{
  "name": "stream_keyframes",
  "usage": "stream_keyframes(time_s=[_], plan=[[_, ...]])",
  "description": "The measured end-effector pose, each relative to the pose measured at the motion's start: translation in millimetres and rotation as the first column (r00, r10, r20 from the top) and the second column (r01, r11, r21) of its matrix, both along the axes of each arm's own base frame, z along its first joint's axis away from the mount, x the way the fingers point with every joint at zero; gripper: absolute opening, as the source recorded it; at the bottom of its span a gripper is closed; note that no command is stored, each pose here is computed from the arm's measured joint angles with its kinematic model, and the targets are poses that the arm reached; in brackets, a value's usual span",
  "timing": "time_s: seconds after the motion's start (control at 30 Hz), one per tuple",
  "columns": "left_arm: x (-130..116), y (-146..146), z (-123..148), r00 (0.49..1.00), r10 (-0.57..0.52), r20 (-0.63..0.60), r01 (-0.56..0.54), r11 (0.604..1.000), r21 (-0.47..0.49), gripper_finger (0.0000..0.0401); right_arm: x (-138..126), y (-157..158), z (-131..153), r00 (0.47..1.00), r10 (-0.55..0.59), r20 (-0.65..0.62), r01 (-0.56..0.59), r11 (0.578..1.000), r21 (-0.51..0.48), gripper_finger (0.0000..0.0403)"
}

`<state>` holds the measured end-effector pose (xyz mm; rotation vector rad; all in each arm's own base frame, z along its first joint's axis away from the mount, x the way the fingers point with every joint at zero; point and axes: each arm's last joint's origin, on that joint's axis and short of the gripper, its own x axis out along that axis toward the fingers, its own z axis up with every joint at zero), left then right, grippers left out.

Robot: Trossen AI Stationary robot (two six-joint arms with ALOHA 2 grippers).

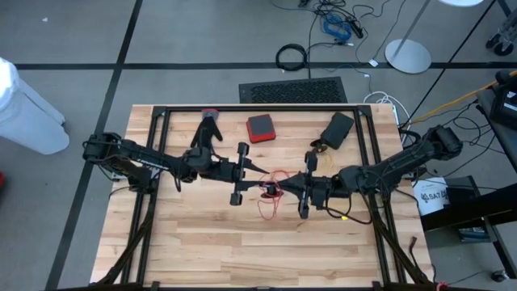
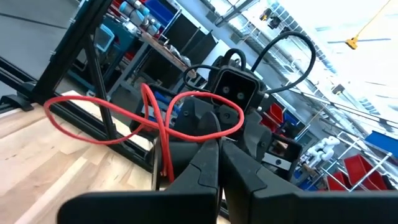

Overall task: Coil cords
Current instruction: Uncoil the red wire from the spool

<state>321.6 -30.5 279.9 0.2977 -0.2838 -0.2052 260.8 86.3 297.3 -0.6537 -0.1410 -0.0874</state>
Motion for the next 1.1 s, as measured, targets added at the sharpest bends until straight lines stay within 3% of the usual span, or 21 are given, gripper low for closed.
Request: stream_keyframes(time_s=[0.57, 0.8, 0.9, 1.1], plan=[[0.3, -1.6, -2.0, 0.999, -0.030, -0.023, 0.030, 0.999, -0.015, 0.0125, -32.8, 10.5, 18.1, 0.990, -0.140, -0.026, 0.140, 0.990, -0.006, 0.0000], [0.2, -1.9, -1.8, 0.999, -0.042, -0.021, 0.042, 0.999, -0.013, 0.0125, -34.3, 13.8, 18.1, 0.995, -0.099, -0.029, 0.099, 0.995, -0.010, 0.0000], [0.9, -0.7, -0.2, 1.000, 0.003, -0.016, -0.003, 1.000, -0.024, 0.0125, -30.9, 13.1, 16.0, 0.998, -0.060, -0.032, 0.060, 0.998, -0.006, 0.0000], [-0.2, 0.2, 8.6, 0.998, 0.029, 0.061, -0.027, 0.999, -0.034, 0.0125, -26.3, 10.0, 13.3, 0.997, -0.067, -0.037, 0.068, 0.998, 0.007, 0.0000]])
